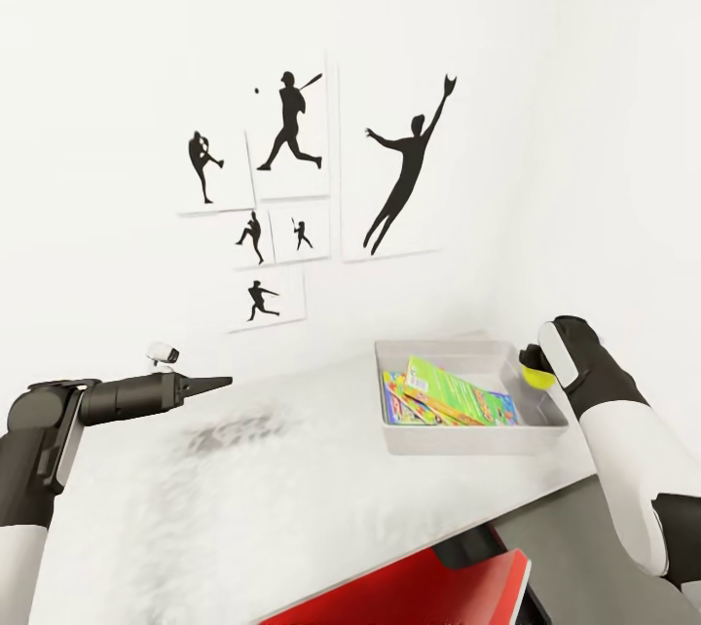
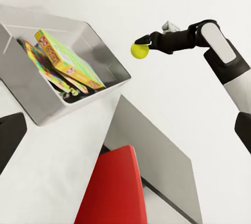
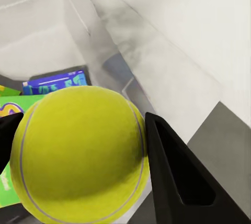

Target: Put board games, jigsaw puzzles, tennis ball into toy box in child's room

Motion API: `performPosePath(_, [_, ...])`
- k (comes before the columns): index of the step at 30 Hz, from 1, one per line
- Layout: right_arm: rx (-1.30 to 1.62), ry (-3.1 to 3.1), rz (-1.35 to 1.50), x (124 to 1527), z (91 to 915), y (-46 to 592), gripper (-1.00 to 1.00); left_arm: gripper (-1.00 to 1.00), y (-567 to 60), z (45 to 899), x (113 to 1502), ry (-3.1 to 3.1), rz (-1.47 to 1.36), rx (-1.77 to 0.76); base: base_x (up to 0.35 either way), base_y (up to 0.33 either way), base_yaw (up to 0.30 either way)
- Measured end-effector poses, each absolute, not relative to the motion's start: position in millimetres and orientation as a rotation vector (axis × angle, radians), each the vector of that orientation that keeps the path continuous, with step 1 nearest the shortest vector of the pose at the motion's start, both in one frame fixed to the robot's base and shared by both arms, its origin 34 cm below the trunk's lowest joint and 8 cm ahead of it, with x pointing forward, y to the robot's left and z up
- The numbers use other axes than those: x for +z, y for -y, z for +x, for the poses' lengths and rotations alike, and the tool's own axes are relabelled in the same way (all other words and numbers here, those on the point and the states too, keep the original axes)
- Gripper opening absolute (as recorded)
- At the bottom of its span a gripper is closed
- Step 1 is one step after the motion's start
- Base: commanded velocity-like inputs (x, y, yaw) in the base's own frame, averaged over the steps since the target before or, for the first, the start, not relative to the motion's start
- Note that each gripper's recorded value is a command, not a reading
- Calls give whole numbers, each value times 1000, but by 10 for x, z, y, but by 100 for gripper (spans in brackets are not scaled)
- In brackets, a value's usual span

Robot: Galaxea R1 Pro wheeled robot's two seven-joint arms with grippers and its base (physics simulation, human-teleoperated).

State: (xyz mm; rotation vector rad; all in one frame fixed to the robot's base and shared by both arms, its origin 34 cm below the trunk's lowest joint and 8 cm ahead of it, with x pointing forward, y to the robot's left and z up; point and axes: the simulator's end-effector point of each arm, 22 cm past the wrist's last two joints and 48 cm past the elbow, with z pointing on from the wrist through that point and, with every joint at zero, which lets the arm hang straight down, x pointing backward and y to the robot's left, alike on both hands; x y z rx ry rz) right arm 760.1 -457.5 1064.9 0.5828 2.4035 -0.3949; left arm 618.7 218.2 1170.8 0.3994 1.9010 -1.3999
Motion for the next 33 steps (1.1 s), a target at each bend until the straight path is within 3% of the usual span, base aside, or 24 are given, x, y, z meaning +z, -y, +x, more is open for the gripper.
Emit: performPosePath(33, [-412, -2454, 578, 10299, 7632, 4562, -100, 100, -2181, 6274, 11426, -1944, 362, -1425, 0, 0, 0])
